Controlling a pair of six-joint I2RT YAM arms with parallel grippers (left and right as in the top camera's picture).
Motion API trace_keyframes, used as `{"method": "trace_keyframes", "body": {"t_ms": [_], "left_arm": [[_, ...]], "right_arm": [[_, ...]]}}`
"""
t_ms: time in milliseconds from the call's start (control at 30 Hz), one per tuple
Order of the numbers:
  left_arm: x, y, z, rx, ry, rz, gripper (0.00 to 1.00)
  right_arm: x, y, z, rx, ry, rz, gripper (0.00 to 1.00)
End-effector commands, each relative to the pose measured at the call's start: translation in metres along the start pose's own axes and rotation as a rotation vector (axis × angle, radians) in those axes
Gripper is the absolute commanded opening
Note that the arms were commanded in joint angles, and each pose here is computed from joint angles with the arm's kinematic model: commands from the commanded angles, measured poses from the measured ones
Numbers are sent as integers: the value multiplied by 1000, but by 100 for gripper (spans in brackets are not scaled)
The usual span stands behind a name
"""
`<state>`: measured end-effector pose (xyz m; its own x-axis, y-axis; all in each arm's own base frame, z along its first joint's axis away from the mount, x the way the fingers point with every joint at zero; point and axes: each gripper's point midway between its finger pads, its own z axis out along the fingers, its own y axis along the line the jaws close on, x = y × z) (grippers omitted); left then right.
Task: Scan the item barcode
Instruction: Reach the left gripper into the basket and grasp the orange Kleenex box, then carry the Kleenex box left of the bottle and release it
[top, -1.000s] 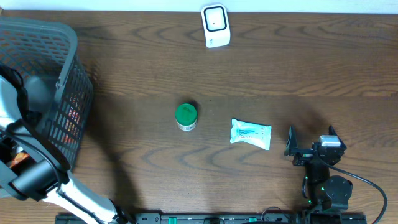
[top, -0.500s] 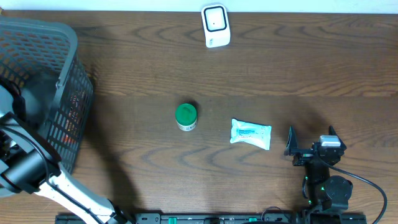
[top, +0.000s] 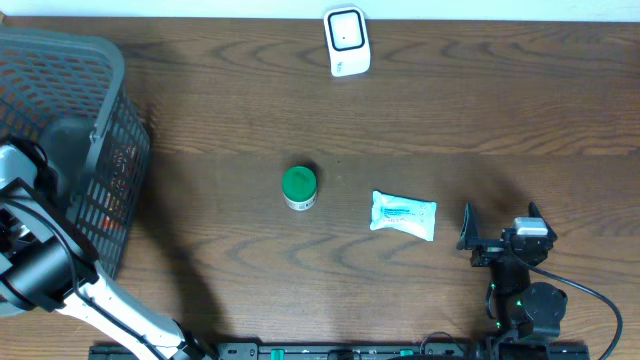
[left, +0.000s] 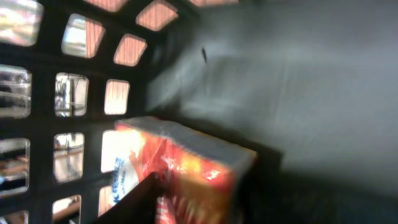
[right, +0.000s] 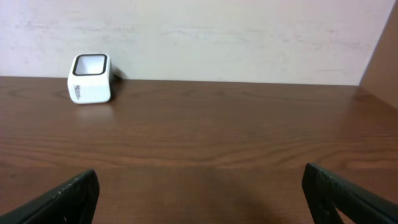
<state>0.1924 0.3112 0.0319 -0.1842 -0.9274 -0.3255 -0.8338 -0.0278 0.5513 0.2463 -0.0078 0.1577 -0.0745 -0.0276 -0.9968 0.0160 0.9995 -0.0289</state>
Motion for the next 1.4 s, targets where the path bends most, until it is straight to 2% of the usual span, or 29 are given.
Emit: {"method": "trace_keyframes", "body": {"t_ms": [0,33,67,300,400,533,633,700,900,967,1067,1167,1267,1367], "left_arm": [[30,-5,21,-16,93,59,24],[30,-5,21,-17,94,60,19],[30,-4,21,-17,94,60,8],[27,-6,6,39,120,48,8],[7,-5,-23,122,99,49,7],[-24,8,-75,255,36,-24,7],[-41,22,-117,391,-18,-99,7],[-48,31,-153,533,-47,-149,7],[-47,54,-252,957,-109,-209,7],[-36,62,-296,1123,-147,-181,7],[-7,68,-344,1272,-176,-89,7],[32,68,-385,1375,-234,60,7],[82,64,-426,1472,-305,270,7],[124,58,-448,1470,-413,431,7]], "right_arm": [[2,-4,0,18,3,18,99],[2,-4,0,18,3,18,99],[2,-4,0,18,3,18,99],[2,-4,0,18,3,18,99],[2,-4,0,18,3,18,99],[2,-4,0,18,3,18,99],[2,-4,0,19,3,18,99],[2,-4,0,18,3,18,99],[2,-4,0,18,3,18,99],[2,-4,0,18,3,18,99],[2,-4,0,18,3,18,99],[2,-4,0,18,3,18,99],[2,-4,0,18,3,18,99],[2,-4,0,18,3,18,99]]}}
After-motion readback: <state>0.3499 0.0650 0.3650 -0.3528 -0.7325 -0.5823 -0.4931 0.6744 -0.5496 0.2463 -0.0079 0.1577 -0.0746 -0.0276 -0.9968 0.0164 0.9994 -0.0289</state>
